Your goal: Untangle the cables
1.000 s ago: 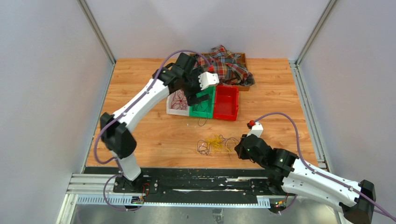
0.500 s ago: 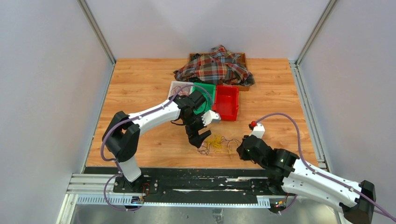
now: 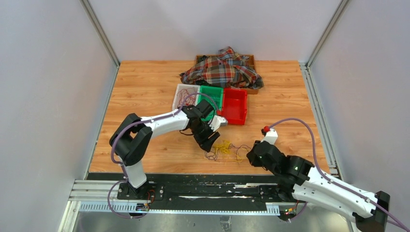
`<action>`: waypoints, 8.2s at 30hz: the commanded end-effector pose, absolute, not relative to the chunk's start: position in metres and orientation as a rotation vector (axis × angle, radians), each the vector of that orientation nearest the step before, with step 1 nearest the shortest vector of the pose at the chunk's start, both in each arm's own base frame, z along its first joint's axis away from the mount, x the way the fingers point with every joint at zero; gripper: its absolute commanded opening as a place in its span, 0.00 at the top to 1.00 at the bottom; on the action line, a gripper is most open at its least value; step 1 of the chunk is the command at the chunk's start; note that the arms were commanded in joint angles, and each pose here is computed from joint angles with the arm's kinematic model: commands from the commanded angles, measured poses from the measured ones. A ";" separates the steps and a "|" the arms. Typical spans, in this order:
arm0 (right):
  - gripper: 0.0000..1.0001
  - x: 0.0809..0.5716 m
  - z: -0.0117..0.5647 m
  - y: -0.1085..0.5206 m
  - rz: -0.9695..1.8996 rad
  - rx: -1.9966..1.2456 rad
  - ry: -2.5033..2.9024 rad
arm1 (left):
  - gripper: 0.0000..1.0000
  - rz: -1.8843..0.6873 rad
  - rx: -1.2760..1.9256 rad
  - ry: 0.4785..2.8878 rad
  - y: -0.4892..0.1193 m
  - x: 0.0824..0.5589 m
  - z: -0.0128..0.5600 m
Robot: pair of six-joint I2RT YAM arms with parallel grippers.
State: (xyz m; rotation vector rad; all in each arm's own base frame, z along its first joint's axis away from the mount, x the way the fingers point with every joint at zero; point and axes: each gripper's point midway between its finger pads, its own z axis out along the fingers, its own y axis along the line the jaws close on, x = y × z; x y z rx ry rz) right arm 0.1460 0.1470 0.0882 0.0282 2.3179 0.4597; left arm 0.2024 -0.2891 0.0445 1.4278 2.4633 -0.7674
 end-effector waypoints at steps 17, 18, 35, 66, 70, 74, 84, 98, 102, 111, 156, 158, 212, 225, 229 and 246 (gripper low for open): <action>0.31 0.174 0.232 0.183 0.652 -0.277 1.883 | 0.99 -0.612 1.735 1.870 -0.277 0.208 0.218; 0.31 0.178 0.246 0.197 0.686 -0.315 1.827 | 0.99 -0.609 1.741 1.836 -0.275 0.206 0.230; 0.30 0.200 0.316 0.336 1.002 -0.628 1.483 | 1.00 -0.508 1.531 1.386 -0.267 0.202 0.409; 0.52 0.204 0.146 0.370 1.080 -0.507 1.910 | 0.99 -0.108 0.652 0.621 -0.169 0.191 0.736; 0.52 0.201 0.116 0.361 1.045 -0.488 1.990 | 0.99 0.001 0.518 0.561 -0.147 0.196 0.764; 0.52 0.197 0.108 0.355 1.045 -0.465 2.023 | 0.99 0.033 0.550 0.579 -0.155 0.205 0.757; 0.36 0.227 0.197 0.312 0.873 -0.348 1.856 | 1.00 0.035 0.699 0.736 -0.193 0.246 0.680; 0.36 0.290 0.240 0.258 0.712 -0.165 1.826 | 0.99 -0.040 0.846 0.931 -0.267 0.313 0.580; 0.36 0.294 0.221 0.242 0.675 -0.132 1.880 | 1.00 0.037 0.842 0.991 -0.279 0.345 0.555; 0.37 0.282 0.193 0.212 0.638 -0.059 1.912 | 0.99 0.124 0.882 1.073 -0.294 0.403 0.499; 0.40 0.262 0.164 0.159 0.527 0.093 1.945 | 0.99 0.142 1.036 1.232 -0.306 0.444 0.396; 0.40 0.262 0.165 0.158 0.527 0.094 1.941 | 0.99 0.153 1.070 1.262 -0.305 0.446 0.372; 0.35 0.251 0.156 0.145 0.527 0.105 2.063 | 0.01 -0.226 1.593 1.840 -0.304 0.404 0.170; 0.34 0.231 0.091 0.208 0.692 0.111 2.404 | 0.02 -0.304 1.340 1.835 -0.266 0.358 0.275; 0.40 0.237 0.073 0.221 0.718 0.136 2.434 | 0.02 -0.253 1.267 1.862 -0.248 0.352 0.286; 0.73 0.247 0.092 0.213 0.631 0.044 2.373 | 0.01 -0.783 1.535 2.075 -0.271 0.222 0.164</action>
